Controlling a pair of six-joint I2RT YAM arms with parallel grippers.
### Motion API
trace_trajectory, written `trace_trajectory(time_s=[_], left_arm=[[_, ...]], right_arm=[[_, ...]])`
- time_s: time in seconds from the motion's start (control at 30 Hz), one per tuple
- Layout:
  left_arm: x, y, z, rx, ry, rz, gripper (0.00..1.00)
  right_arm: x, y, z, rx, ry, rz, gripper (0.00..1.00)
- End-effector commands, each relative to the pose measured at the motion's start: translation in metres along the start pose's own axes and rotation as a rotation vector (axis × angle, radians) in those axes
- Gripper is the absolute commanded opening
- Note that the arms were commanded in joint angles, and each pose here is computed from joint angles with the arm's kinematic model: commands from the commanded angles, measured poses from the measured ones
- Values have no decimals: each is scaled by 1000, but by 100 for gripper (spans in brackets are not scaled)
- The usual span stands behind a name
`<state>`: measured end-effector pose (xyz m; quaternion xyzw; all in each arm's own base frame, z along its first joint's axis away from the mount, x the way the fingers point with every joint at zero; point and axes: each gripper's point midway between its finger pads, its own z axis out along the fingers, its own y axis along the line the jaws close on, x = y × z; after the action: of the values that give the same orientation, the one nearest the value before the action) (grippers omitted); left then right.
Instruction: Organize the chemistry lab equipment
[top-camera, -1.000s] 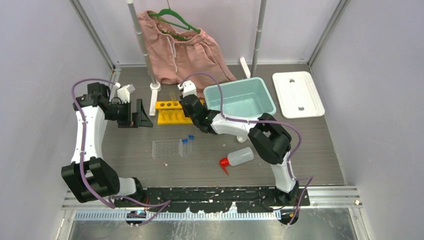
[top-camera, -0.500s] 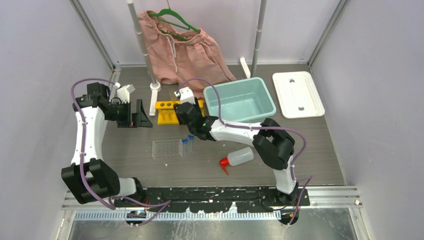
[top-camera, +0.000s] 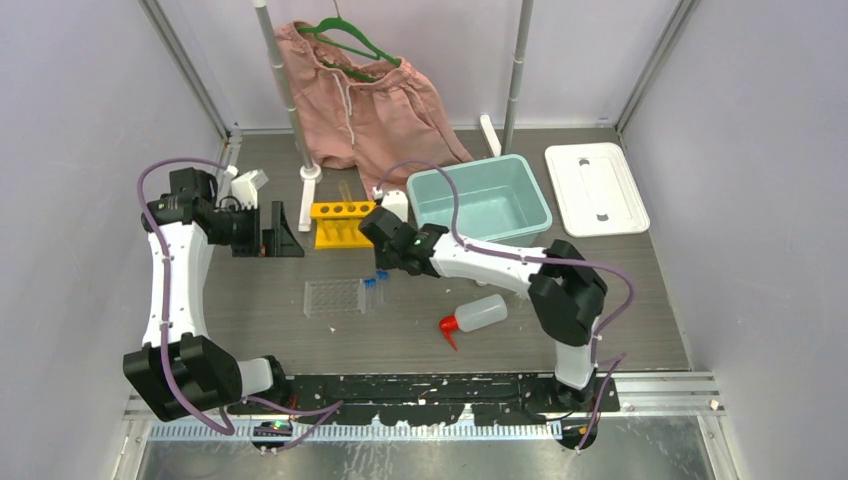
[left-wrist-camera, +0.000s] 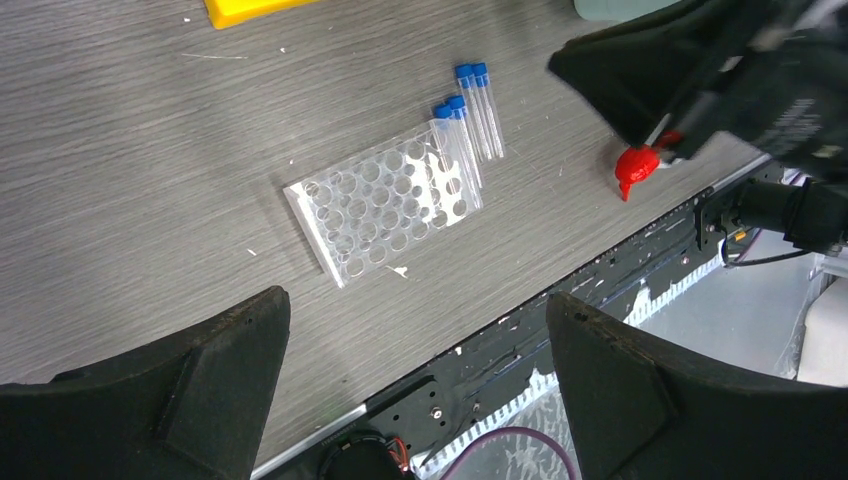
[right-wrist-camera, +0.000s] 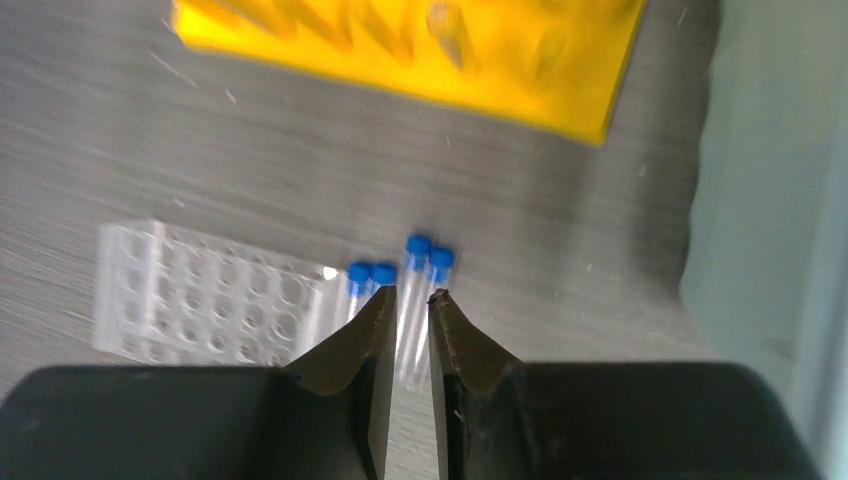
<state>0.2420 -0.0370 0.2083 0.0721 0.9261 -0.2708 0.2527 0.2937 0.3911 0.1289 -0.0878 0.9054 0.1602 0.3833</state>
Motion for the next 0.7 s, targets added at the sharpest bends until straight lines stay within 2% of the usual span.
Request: trace_trajectory(time_s=[0.0,0.57,0.67], left_arm=[[1,-4,-6,-12,-22,6,100],[2,-1,-7,-30,-16,27,100],[1,-1,-6,-27,-18,29,100]], right_arm=[[51,2,11,8,189,48,24],[91,-9,47,80,260,18,27],[93,-12,49,93,262,11,31]])
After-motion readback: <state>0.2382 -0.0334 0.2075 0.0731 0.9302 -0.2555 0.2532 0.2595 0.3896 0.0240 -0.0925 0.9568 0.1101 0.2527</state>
